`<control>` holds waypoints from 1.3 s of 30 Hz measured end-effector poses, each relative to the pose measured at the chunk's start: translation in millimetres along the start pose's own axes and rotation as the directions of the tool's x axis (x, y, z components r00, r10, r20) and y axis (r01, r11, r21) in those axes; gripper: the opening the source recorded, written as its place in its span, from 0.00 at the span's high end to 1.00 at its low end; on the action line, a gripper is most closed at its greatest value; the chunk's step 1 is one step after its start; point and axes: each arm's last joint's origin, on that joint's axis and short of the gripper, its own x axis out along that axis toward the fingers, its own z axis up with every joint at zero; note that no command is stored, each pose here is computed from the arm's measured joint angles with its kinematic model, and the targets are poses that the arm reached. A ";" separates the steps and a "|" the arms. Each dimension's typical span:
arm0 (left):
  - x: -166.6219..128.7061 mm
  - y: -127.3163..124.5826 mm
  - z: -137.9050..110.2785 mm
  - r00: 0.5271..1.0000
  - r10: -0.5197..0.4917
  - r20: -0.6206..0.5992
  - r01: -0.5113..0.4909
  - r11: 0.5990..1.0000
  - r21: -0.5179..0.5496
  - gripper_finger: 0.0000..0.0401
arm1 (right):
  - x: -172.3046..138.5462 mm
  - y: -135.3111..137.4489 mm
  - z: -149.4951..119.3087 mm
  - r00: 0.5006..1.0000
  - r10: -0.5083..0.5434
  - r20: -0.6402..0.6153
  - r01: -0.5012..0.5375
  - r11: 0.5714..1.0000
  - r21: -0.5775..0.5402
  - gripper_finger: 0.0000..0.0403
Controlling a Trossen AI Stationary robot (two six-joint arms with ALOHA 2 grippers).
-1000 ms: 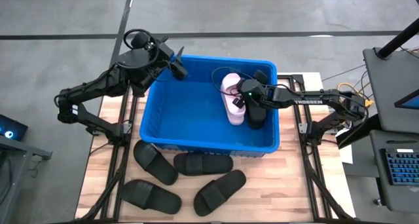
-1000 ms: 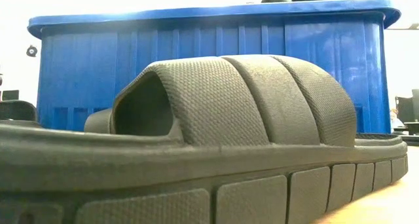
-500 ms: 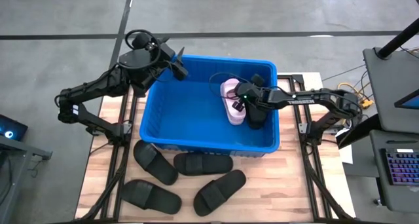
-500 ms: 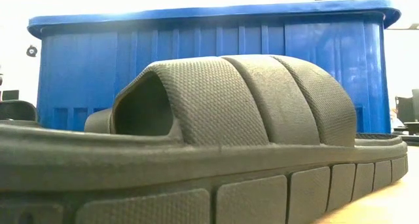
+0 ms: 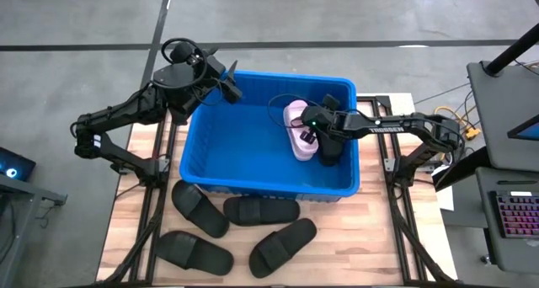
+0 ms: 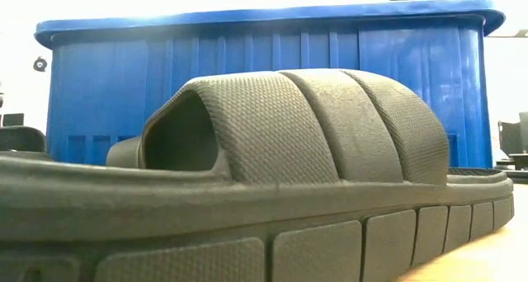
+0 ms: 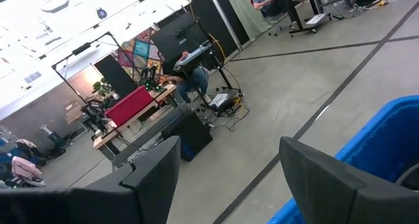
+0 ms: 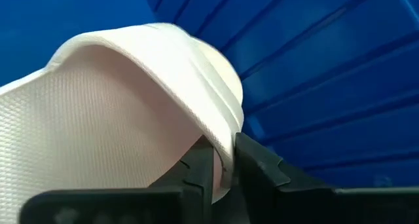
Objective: Pick and place slides into bin
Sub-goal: Put the pink slide into the blue bin
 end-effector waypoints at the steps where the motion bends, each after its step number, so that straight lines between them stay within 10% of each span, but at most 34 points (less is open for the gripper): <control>1: 0.0 0.0 0.0 1.000 0.000 0.000 0.000 1.000 0.001 0.39 | -0.6 -0.4 0.0 1.000 0.002 -0.012 -0.002 1.000 -0.008 0.84; 16: 0.0 0.2 0.0 1.000 0.004 -0.002 -0.004 1.000 0.001 0.39 | -14.4 -10.4 9.2 0.987 0.052 -0.151 -0.064 0.995 -0.077 0.55; 30: 0.0 0.2 0.0 1.000 0.003 -0.002 -0.003 1.000 0.001 0.39 | -26.6 -21.2 31.2 0.990 0.069 -0.122 -0.078 0.994 -0.074 0.51; 39: 0.0 0.1 -0.1 1.000 0.003 -0.003 -0.003 1.000 0.002 0.39 | -26.7 -20.6 25.5 0.983 0.070 -0.167 -0.041 0.984 0.173 0.51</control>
